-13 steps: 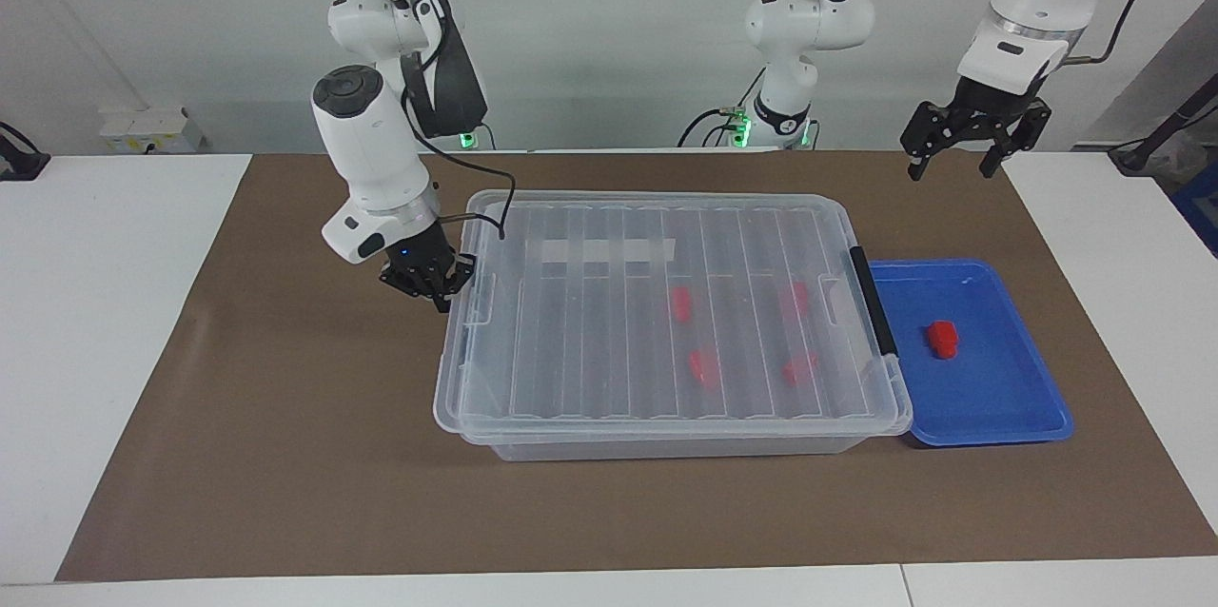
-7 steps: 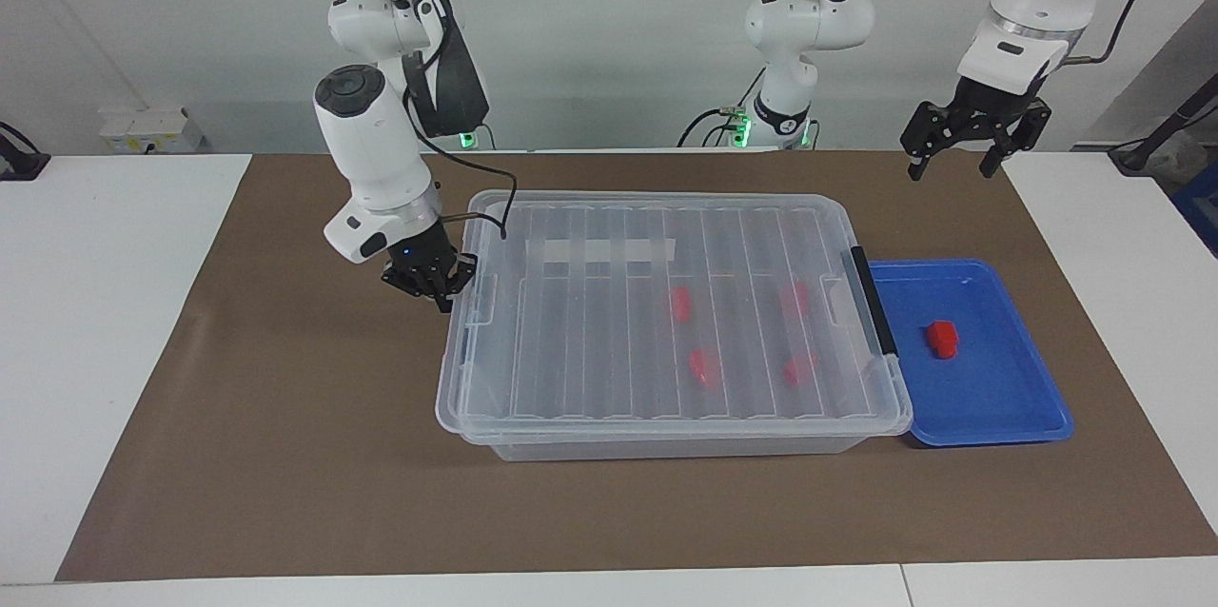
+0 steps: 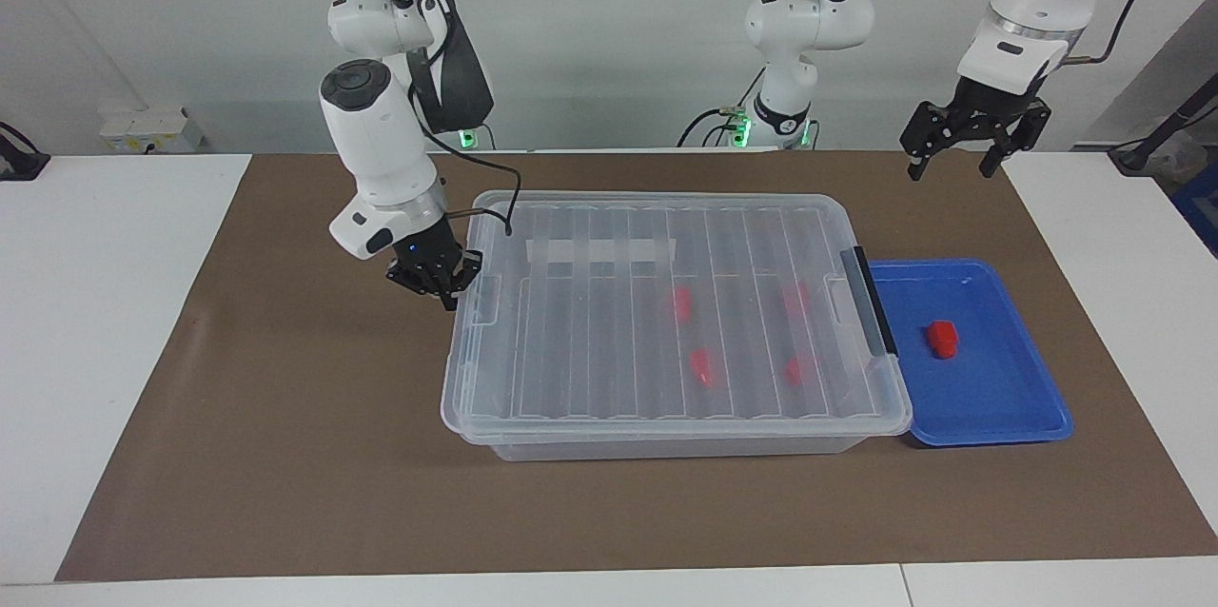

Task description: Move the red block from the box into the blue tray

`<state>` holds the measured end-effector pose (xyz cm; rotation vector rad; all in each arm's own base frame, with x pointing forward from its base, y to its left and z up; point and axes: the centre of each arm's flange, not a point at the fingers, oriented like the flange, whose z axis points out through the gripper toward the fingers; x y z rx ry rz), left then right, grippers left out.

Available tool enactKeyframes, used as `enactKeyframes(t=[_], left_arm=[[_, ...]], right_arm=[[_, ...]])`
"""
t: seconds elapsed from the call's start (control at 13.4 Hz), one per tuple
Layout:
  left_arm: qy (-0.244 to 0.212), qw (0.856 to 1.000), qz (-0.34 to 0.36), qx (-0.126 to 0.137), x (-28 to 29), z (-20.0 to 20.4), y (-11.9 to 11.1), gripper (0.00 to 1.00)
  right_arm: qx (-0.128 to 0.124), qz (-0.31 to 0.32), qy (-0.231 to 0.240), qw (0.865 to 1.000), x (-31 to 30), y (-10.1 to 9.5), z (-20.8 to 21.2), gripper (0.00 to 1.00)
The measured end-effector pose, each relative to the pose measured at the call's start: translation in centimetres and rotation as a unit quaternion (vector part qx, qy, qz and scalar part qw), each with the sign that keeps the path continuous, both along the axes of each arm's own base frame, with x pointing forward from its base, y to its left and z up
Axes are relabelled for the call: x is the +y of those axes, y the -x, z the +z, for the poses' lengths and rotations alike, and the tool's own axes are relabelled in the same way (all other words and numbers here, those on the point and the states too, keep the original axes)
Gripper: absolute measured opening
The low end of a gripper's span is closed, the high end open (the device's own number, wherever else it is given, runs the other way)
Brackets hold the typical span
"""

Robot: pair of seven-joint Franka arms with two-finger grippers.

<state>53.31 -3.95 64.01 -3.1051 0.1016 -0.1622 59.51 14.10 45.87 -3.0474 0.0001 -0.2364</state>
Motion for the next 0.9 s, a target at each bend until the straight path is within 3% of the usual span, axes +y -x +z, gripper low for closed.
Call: enactKeyframes(t=[0.3,0.6,0.9], left_arm=[[0.0,1.0,0.0,0.0,0.0,0.0,0.0,1.0],[0.0,1.0,0.0,0.0,0.0,0.0,0.0,1.0],[0.0,1.0,0.0,0.0,0.0,0.0,0.0,1.0]], right_arm=[[0.005,-0.03,0.001,1.0,-3.9,0.4,2.2,0.01],[0.003,-0.062,0.002,0.998,-7.8,0.7,4.2,0.43],[0.024,-0.09,0.005,0.996,-11.4,1.5,7.4,0.9]])
